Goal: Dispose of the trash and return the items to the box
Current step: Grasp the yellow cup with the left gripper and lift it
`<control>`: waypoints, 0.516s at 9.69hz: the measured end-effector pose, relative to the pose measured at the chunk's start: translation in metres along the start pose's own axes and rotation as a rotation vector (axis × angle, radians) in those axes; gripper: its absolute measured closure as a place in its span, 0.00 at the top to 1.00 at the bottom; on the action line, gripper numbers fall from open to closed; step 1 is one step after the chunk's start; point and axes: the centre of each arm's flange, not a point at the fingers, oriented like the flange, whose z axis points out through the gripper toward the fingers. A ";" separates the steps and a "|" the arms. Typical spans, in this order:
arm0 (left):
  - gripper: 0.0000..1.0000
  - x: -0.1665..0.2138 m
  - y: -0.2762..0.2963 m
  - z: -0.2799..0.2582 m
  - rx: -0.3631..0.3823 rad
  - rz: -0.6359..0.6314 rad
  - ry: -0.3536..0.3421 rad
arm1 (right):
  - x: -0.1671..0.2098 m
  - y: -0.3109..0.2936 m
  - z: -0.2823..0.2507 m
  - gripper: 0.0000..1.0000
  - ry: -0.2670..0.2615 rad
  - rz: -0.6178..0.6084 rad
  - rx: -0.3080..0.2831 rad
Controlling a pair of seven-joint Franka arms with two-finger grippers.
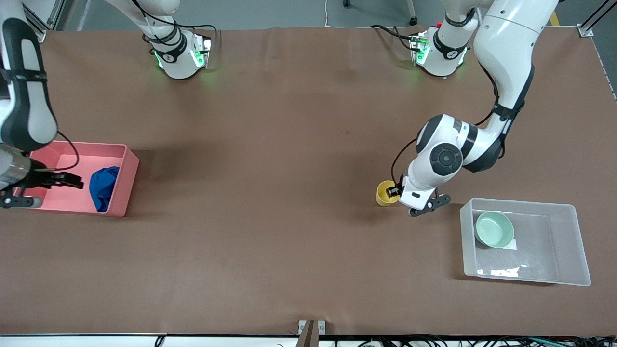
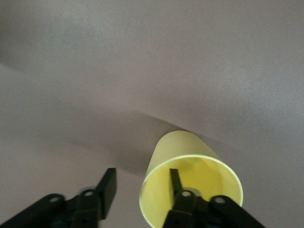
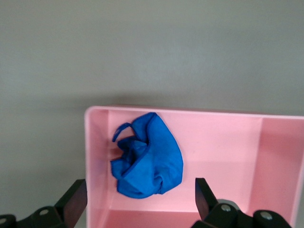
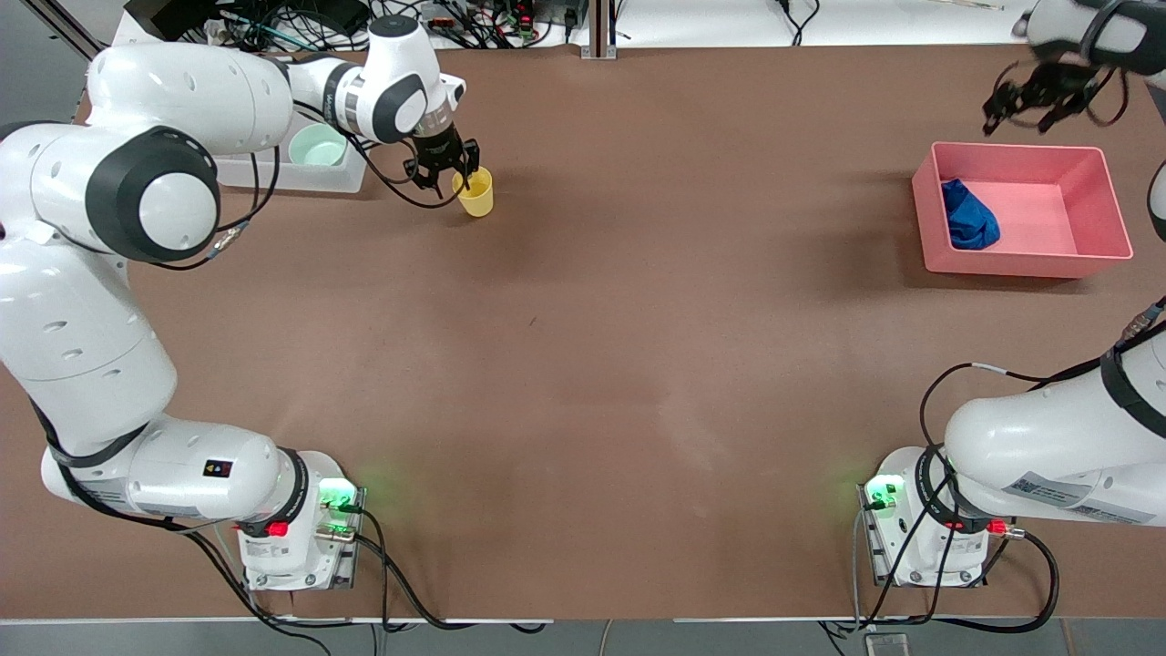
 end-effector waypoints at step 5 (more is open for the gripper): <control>0.03 0.019 0.008 -0.046 -0.068 0.031 0.084 | -0.023 -0.106 -0.176 1.00 0.020 0.001 -0.006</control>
